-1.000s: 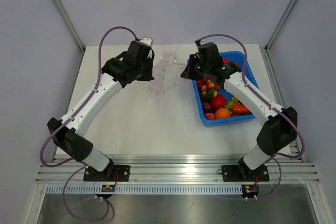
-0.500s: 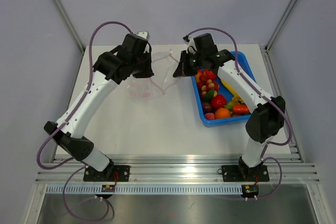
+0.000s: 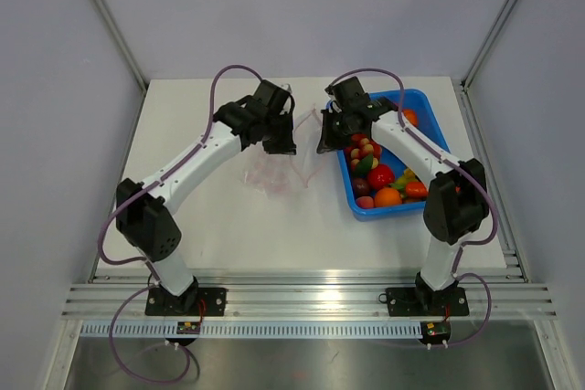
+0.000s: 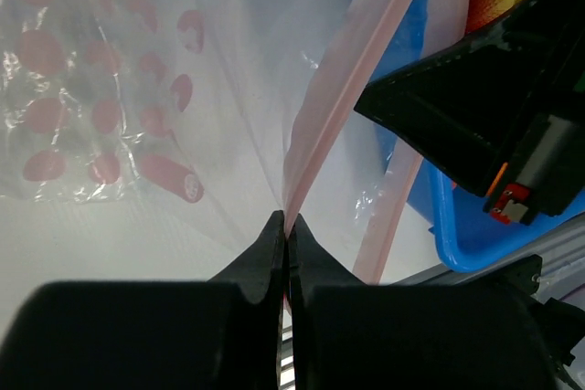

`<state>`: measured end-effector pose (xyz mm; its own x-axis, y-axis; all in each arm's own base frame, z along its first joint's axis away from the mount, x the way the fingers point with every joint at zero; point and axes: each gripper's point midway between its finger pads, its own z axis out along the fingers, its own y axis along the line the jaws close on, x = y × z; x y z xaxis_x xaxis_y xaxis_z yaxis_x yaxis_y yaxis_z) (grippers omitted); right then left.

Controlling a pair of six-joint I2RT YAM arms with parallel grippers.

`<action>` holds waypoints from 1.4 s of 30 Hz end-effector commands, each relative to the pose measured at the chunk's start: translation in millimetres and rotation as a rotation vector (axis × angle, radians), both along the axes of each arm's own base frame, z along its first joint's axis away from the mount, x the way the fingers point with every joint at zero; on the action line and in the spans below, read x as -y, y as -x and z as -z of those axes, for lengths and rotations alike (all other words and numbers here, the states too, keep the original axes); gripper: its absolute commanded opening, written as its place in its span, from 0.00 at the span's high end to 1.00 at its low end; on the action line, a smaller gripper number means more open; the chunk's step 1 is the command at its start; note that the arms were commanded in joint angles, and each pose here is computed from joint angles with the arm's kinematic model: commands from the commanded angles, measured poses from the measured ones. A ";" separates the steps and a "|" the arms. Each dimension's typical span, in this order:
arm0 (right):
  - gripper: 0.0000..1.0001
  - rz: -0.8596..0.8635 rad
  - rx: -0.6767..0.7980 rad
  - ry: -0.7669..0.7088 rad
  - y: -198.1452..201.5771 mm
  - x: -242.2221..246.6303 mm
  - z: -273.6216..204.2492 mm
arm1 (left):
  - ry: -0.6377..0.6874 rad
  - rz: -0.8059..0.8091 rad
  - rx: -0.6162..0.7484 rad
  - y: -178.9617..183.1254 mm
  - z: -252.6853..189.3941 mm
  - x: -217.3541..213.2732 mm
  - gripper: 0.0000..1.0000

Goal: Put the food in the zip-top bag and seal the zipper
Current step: Open the zipper of the food storage bag.

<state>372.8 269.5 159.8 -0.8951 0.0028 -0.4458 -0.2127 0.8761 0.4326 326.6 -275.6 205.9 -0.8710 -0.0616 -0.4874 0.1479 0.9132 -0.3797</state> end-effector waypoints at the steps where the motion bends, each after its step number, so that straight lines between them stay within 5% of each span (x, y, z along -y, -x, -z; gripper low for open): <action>1: 0.94 0.082 0.087 0.050 -5.1 20.9 -20.0 | 0.111 0.019 0.041 -12.4 -24.5 27.4 1.00; 10: 0.63 0.157 0.164 -0.004 11.3 35.9 -46.4 | 0.058 0.027 -0.019 -21.7 -2.2 40.5 1.00; 20: 0.57 0.147 0.168 -0.040 15.8 31.2 -50.2 | 0.064 0.037 -0.011 -22.4 -11.2 48.6 1.00; 23: 0.47 0.134 0.156 -0.063 9.6 22.7 -43.3 | 0.071 0.037 -0.001 -20.8 -18.0 47.4 1.00; 26: 0.53 0.136 0.123 -0.028 3.3 21.1 -26.5 | 0.074 0.041 0.013 -19.0 -27.2 45.1 1.00; 29: 0.91 0.130 0.146 -0.043 -4.0 16.5 -35.6 | 0.037 0.035 0.053 -18.8 -44.8 32.3 1.00; 31: 1.00 0.123 0.160 -0.044 -7.4 15.6 -48.0 | -0.014 0.013 0.072 -17.6 -57.3 13.2 1.00; 38: 1.00 -0.001 0.374 -0.285 -11.7 -16.5 -180.9 | -0.017 -0.040 0.391 -15.6 -195.1 -45.1 1.00; 42: 1.00 0.051 0.362 -0.216 -18.1 -1.7 -157.6 | -0.056 -0.009 0.288 -11.7 -147.9 -40.7 1.00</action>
